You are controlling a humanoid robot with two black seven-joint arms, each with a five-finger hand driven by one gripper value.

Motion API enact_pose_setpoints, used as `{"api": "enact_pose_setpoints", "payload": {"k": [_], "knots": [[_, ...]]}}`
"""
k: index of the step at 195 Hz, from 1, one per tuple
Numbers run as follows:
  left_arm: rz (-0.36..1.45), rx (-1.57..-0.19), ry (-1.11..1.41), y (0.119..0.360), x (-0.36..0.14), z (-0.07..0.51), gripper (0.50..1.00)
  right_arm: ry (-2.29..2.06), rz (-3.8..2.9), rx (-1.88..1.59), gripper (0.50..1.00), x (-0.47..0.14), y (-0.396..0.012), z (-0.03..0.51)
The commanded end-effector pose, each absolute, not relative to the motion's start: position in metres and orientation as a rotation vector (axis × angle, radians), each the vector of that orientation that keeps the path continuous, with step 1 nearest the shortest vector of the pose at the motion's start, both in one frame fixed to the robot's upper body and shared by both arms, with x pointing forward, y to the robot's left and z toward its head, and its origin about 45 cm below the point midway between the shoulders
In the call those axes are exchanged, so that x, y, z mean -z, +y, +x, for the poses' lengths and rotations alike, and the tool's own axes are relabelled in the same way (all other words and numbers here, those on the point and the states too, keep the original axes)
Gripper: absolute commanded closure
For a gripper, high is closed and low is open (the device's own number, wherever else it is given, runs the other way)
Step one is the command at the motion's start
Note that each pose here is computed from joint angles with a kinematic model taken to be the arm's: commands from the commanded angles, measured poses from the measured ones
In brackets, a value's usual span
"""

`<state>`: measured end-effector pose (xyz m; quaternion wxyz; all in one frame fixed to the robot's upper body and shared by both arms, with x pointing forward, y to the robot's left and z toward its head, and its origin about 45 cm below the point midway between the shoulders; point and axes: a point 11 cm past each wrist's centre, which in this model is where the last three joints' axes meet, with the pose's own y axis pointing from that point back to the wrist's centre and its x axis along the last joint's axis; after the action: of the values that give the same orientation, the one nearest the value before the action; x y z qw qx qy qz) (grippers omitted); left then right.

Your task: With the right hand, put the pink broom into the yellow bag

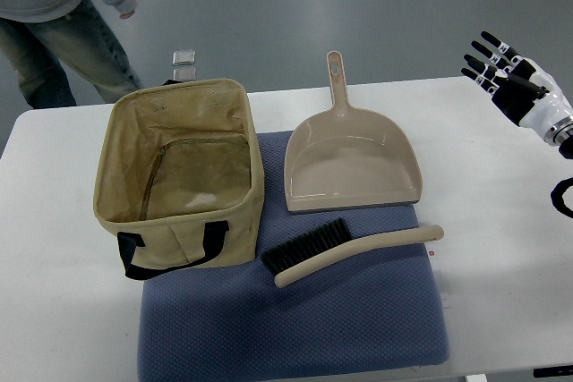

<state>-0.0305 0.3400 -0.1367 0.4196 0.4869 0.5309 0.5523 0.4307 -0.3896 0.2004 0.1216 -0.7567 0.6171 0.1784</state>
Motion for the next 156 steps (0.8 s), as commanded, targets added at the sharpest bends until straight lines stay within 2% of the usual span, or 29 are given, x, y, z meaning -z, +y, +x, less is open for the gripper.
{"api": "enact_pose_setpoints", "payload": {"k": [1, 156], "knots": [[1.22, -1.389, 1.332, 0.3403, 0.1367, -0.0304, 0.5, 1.8, -2.21, -0.52, 0.57, -0.2007, -0.3895, 0.4308], [1.217, -1.399, 1.333, 0.3419, 0.1365, -0.0303, 0.5, 1.776, -2.225, -0.514, 0.57, -0.2038, -0.3845, 0.4331]]}}
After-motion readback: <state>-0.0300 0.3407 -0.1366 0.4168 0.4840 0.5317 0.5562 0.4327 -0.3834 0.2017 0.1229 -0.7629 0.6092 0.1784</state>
